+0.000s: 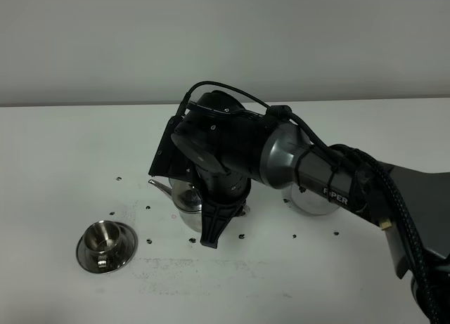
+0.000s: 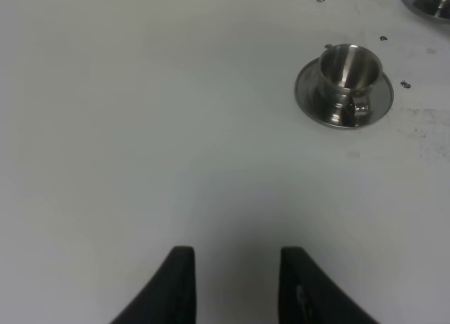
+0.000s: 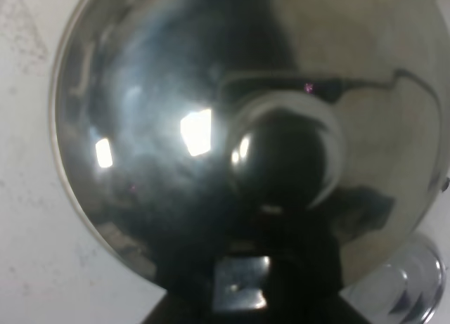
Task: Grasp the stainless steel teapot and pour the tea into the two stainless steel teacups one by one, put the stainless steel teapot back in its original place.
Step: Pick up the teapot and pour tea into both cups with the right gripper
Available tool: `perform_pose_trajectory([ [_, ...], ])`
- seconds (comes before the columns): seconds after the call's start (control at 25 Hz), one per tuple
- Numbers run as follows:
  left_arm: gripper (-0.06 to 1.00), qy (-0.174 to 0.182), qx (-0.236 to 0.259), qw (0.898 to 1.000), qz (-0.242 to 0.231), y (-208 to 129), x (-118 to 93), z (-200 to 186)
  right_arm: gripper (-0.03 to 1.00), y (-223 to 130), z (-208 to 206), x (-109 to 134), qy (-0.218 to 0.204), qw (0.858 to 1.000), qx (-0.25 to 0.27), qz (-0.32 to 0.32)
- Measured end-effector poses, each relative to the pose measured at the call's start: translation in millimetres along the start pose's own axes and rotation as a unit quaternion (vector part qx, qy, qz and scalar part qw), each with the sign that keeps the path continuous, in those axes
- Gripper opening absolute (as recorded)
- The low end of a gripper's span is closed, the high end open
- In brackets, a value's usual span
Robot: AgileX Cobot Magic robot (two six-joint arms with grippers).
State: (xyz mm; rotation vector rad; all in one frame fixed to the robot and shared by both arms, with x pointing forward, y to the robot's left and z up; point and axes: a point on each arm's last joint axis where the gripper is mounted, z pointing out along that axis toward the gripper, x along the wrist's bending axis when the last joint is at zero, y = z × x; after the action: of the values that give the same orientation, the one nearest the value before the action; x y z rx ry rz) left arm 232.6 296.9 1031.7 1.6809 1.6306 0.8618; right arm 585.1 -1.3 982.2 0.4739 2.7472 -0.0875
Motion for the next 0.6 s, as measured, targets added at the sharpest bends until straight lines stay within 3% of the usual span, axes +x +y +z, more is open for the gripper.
perform_pose_trajectory([
  [0.36, 0.31, 0.000, 0.000, 1.000, 0.000, 0, 0, 0, 0.17, 20, 4, 34, -0.008, 0.998, 0.002, -0.062],
  [0.6, 0.31, 0.000, 0.000, 1.000, 0.000, 0, 0, 0, 0.17, 29, 3, 42, -0.041, 0.995, -0.006, -0.092],
])
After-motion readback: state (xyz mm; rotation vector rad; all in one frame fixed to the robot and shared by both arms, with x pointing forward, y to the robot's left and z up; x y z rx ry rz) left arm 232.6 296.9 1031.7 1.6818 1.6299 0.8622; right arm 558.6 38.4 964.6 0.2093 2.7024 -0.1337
